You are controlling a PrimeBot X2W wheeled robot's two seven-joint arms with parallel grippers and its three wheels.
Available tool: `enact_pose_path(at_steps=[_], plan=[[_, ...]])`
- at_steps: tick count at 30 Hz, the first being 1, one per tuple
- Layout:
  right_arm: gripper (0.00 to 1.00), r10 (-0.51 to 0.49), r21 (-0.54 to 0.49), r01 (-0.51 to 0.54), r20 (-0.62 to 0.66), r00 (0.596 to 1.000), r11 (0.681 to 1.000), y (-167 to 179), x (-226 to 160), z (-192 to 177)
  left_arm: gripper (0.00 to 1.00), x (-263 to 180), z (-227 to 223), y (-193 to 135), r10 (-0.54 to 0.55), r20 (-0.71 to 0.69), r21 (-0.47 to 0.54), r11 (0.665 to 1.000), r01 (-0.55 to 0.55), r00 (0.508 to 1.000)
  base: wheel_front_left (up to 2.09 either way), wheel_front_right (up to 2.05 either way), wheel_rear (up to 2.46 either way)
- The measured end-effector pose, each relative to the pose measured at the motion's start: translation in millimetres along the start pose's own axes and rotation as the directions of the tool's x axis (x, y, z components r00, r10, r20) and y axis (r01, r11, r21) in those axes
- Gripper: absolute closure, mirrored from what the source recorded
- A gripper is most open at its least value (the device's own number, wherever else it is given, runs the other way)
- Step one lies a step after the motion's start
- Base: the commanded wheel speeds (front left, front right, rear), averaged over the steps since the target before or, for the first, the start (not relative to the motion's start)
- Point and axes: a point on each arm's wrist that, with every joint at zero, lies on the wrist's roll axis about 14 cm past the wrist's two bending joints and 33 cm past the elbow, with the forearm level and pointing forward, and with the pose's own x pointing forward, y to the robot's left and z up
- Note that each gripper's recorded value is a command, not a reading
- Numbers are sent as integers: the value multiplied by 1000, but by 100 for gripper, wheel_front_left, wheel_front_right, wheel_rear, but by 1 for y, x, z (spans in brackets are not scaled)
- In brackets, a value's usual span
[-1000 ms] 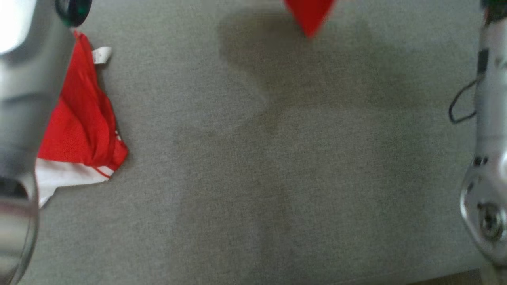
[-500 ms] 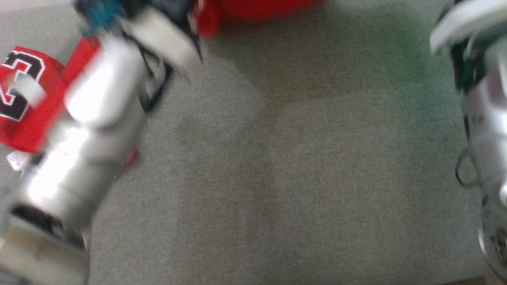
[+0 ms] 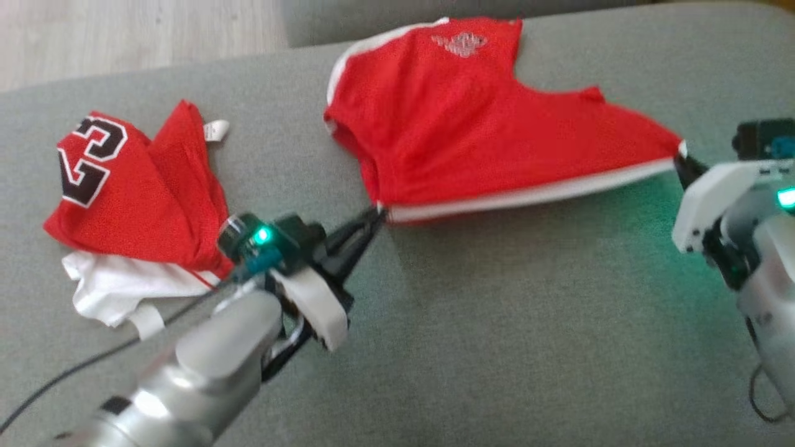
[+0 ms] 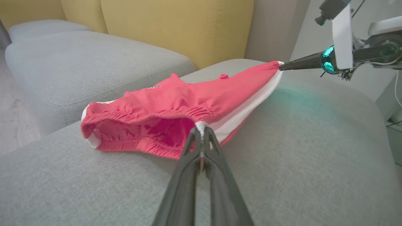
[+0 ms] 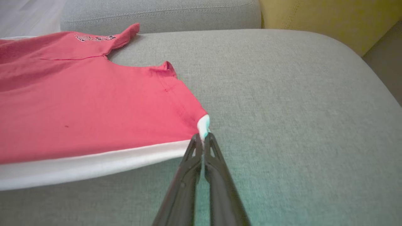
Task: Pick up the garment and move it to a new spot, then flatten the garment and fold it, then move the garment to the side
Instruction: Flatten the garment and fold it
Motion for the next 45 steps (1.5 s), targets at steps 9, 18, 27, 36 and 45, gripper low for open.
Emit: enact_pose_path(at_steps=[9,18,27,36,45], plan=[[100,25,53,-21,-62,998,998,-13,-36,-30,100,-16,0,-37,-34,0,24,999,34,999,0,0,0],[100,26,81,-20,-80,996,997,-31,-76,-62,100,-35,3,-80,-56,18,-40,998,56,998,0,0,0],[100,25,90,-31,61,998,996,-30,-66,-18,100,-32,6,-67,-18,25,-65,998,20,1000,0,0,0],[100,56,11,-59,193,980,998,3,-15,59,100,-10,26,5,136,63,-68,989,-132,989,0,0,0],[100,93,-71,-79,213,973,994,36,46,103,100,6,8,53,240,12,-111,965,-237,971,0,0,0]])
